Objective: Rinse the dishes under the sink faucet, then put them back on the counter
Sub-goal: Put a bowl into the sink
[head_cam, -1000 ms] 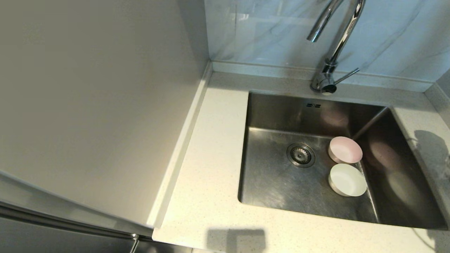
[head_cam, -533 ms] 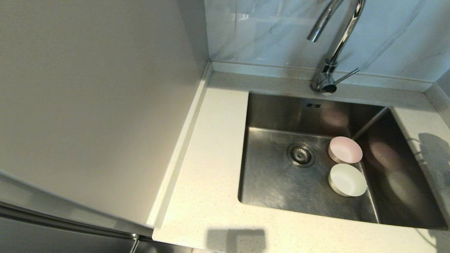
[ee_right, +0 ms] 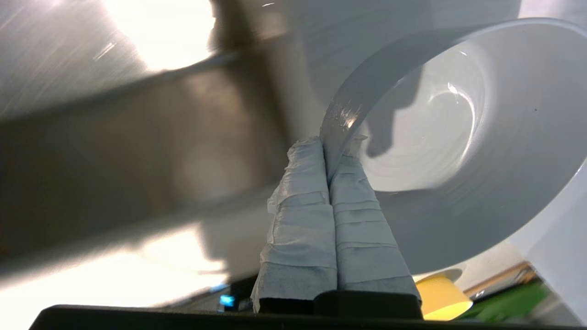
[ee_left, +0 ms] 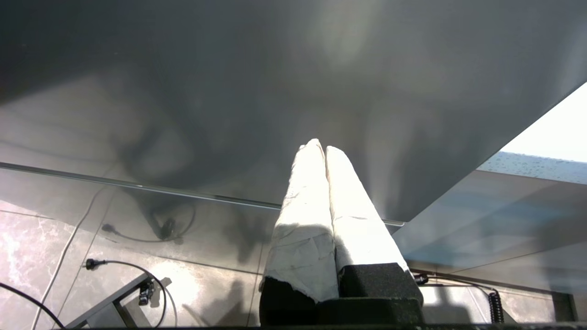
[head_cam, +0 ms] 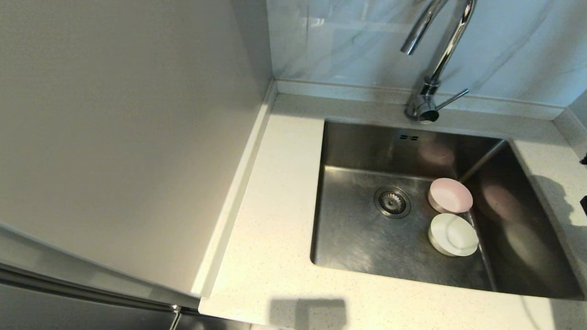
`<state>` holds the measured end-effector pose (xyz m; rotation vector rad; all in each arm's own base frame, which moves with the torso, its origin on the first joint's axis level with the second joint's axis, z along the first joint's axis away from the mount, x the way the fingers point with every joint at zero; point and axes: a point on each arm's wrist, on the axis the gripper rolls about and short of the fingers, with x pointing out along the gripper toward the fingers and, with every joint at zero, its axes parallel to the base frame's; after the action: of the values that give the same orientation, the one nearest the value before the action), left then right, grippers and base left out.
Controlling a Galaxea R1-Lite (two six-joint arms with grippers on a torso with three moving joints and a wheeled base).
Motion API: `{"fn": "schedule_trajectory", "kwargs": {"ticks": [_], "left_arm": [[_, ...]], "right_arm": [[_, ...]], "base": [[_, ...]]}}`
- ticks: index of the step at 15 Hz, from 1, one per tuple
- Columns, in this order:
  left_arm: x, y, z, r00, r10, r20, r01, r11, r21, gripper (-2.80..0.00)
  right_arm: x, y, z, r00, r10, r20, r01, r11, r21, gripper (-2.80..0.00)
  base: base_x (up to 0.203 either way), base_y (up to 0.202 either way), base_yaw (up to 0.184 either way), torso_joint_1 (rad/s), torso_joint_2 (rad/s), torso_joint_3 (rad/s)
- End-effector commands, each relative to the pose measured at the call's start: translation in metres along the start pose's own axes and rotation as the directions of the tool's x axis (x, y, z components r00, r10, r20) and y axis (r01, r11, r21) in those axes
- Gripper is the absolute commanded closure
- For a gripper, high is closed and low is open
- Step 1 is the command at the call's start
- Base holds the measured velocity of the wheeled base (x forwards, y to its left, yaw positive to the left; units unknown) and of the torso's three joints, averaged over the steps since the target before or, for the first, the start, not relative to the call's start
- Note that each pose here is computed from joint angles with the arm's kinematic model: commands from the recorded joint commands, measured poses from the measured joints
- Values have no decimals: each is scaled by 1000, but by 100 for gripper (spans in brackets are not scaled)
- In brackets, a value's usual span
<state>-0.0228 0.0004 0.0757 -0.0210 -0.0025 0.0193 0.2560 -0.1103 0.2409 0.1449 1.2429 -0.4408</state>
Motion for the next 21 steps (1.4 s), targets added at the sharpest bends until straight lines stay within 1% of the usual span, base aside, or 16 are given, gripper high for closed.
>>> {"fn": "schedule_trajectory", "kwargs": {"ticks": [1,3,6,8,9,10,11,12,13,14,15,16,17,18,19,21], "left_arm": [[0,0,0,1000,1,4,-1,1000,1,0],[0,0,0,1000,1,4,0,1000,-1,0],[0,0,0,1000,1,4,0,1000,0,0],[0,0,0,1000,0,5,0,1000,-1,0],[0,0,0,1000,1,4,0,1000,-1,0],[0,0,0,1000,1,4,0,1000,-1,0],[0,0,0,1000,1,4,0,1000,-1,0],[0,0,0,1000,1,4,0,1000,-1,0],[0,0,0,1000,-1,4,1,1000,-1,0],[0,0,0,1000,1,4,0,1000,-1,0],[0,0,0,1000,1,4,0,1000,-1,0],[0,0,0,1000,1,4,0,1000,-1,0],[0,0,0,1000,0,5,0,1000,0,0],[0,0,0,1000,1,4,0,1000,-1,0],[0,0,0,1000,1,4,0,1000,-1,0],[0,0,0,1000,-1,4,1,1000,-1,0]], "right_arm": [[-32,31,-25,996,53,67,-44,990,-132,0],[-41,69,-35,990,119,80,-91,954,-286,0],[-43,131,-45,969,224,105,-147,862,-486,0],[-30,173,-40,942,299,153,-162,804,-572,0],[-23,189,-35,925,333,186,-148,764,-628,0],[-17,201,-31,912,354,207,-119,711,-693,0],[-10,210,-28,906,365,216,-89,661,-745,0],[-3,218,-23,896,379,233,-59,620,-782,0],[2,227,-15,870,407,278,-30,606,-795,0],[7,236,-8,842,434,321,-9,606,-795,0],[14,245,-3,817,455,355,4,611,-792,0],[21,251,0,801,466,376,8,619,-785,0],[27,254,2,785,476,397,2,639,-770,0],[35,257,2,774,482,411,-13,661,-751,0],[45,260,0,769,485,416,-26,675,-737,0],[68,268,-2,757,492,430,-34,687,-726,0]], "base": [[0,0,0,0,0,0],[0,0,0,0,0,0],[0,0,0,0,0,0],[0,0,0,0,0,0],[0,0,0,0,0,0],[0,0,0,0,0,0],[0,0,0,0,0,0],[0,0,0,0,0,0],[0,0,0,0,0,0],[0,0,0,0,0,0],[0,0,0,0,0,0],[0,0,0,0,0,0],[0,0,0,0,0,0],[0,0,0,0,0,0],[0,0,0,0,0,0],[0,0,0,0,0,0]]}}
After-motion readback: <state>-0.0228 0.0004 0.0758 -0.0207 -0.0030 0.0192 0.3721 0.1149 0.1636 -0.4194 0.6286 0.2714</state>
